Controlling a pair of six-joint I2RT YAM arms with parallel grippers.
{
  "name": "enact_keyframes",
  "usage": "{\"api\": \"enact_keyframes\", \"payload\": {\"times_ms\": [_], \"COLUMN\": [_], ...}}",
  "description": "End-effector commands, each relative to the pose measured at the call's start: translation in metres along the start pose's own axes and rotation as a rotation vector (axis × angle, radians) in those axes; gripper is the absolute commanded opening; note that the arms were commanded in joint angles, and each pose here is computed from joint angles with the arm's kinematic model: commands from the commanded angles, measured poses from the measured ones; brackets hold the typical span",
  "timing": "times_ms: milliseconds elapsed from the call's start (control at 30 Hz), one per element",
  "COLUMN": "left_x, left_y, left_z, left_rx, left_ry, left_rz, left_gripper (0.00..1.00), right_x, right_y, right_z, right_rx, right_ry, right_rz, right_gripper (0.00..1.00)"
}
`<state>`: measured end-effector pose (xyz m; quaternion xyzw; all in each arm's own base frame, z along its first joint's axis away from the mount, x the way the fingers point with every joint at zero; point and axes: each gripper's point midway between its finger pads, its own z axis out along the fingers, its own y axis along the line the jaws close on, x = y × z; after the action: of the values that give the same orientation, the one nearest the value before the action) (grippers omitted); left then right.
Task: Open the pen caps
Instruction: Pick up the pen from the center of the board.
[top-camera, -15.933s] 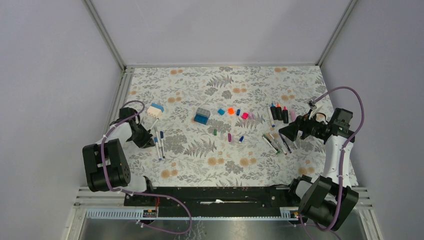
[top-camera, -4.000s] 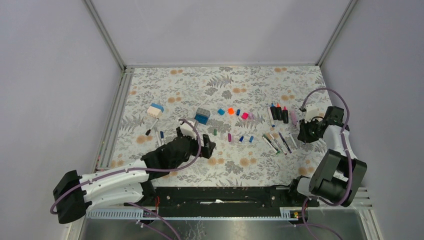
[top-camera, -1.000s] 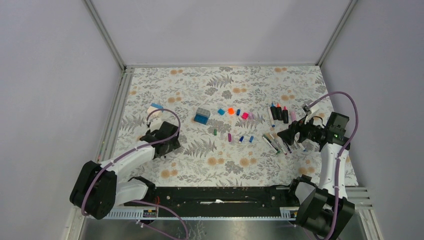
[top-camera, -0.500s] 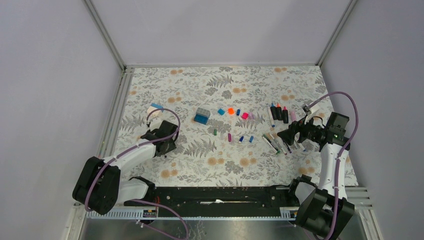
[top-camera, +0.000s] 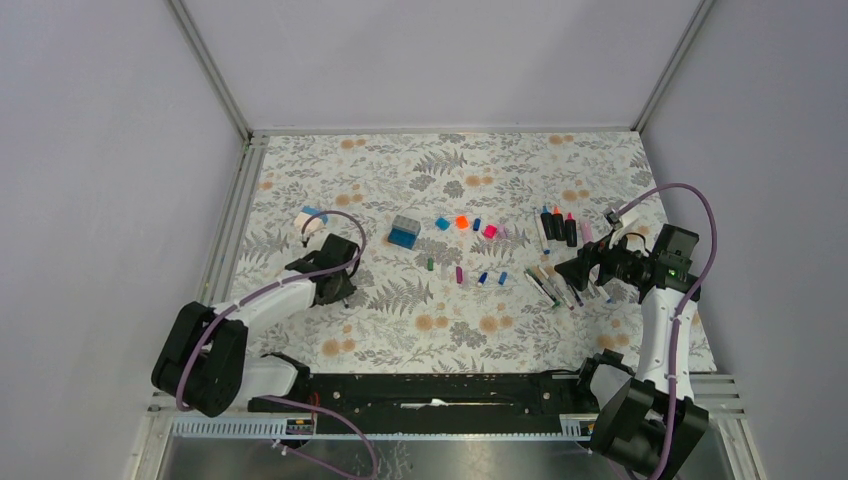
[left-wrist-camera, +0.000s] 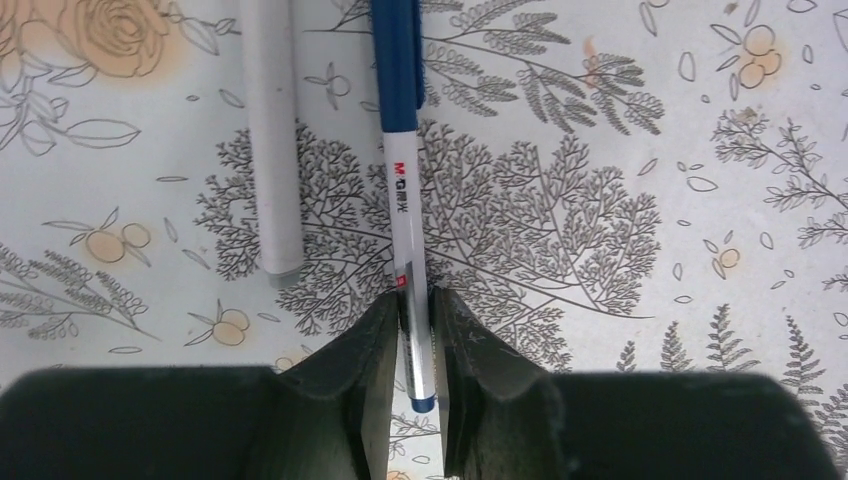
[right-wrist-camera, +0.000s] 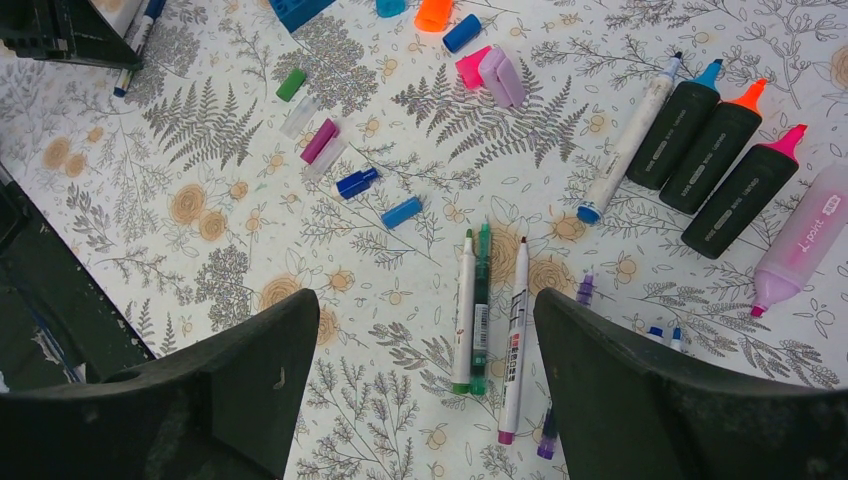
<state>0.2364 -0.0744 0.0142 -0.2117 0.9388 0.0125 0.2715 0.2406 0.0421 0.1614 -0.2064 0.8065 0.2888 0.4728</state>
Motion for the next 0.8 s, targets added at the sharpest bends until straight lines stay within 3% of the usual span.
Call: {"api": "enact_keyframes", "payload": {"times_ms": [0, 133, 300, 433, 767], "left_x": [0.006, 0.006, 0.006, 0.007, 0.01], "left_y": [-0.019, -0.023, -0.02, -0.021, -0.011], "left_z": [0.003, 0.007, 0.014, 0.019, 0.028], "left_rx": [0.071, 0.066, 0.032, 0.024, -0.079], "left_ry": [0.067, 0.083, 0.09, 0.103, 0.163], "left_rz": [0.029, 0.051, 0.067, 0.08, 0.108], "left_gripper": [0.21, 0.22, 0.37, 0.38, 0.14], "right_x": [-0.015, -0.016, -0.016, -0.015, -0.016], "right_y": [0.004, 0.005, 0.004, 0.005, 0.005], "right_z": [-0.004, -0.004, -0.004, -0.005, -0.005], "right_rx": [-0.01, -0.009, -0.008, -0.008, -0.003], "right_ry": [-0.027, -0.028, -0.027, -0.026, -0.026], "right_rz": [-0.057, -0.059, -0.059, -0.059, -0.069], "right_gripper": [0.86, 0.86, 0.86, 0.86, 0.86]}}
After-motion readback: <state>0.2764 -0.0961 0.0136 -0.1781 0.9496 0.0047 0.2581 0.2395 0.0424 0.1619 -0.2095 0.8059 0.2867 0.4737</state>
